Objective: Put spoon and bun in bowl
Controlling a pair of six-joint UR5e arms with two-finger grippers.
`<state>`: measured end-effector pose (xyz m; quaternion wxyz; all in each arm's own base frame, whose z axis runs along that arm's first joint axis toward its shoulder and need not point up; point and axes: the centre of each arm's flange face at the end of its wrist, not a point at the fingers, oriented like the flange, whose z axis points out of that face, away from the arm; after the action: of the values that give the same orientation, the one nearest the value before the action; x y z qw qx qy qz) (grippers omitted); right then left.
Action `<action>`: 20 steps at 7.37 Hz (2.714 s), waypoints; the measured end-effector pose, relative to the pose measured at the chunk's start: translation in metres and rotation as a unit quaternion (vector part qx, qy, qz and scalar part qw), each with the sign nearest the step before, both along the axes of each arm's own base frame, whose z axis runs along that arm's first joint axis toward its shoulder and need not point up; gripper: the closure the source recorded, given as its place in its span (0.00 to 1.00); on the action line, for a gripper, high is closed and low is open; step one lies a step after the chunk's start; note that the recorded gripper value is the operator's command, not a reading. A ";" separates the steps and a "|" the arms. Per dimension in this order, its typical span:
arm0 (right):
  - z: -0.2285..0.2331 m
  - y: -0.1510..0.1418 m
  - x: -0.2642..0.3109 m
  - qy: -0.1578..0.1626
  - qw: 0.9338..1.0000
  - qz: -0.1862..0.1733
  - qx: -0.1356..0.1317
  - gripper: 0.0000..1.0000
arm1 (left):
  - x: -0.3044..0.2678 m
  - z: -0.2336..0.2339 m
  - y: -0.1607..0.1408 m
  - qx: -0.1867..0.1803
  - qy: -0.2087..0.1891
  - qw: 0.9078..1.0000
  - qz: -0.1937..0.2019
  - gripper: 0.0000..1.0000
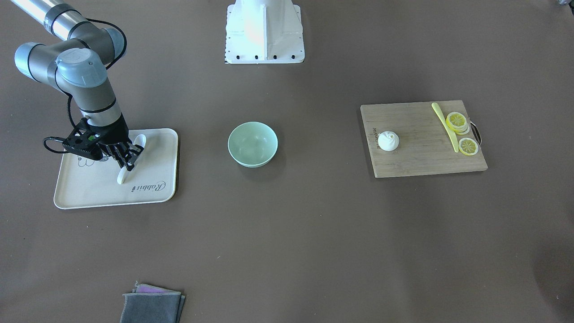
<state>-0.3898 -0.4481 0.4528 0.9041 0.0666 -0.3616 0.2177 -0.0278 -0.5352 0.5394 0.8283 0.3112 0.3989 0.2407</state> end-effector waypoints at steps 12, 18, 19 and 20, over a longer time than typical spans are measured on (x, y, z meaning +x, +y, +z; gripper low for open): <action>-0.261 -0.003 -0.178 0.037 0.971 0.200 -0.125 1.00 | 0.001 0.001 0.001 -0.002 0.002 1.000 0.002 0.02; -0.279 0.026 -0.203 0.067 0.968 0.219 -0.105 0.01 | 0.002 -0.001 0.000 0.000 0.002 1.000 0.002 0.02; -0.279 0.025 -0.203 0.069 0.967 0.221 -0.103 0.01 | 0.002 -0.001 0.000 0.000 0.002 1.000 0.002 0.02; -0.280 0.022 -0.199 0.069 0.967 0.223 -0.101 0.00 | 0.002 -0.001 0.000 0.000 0.002 1.000 0.002 0.02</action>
<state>-0.5890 -0.4259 0.1730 0.8575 0.0684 -0.2509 0.4438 -0.0260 -0.5351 0.5386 0.8272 0.3106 0.4011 0.2418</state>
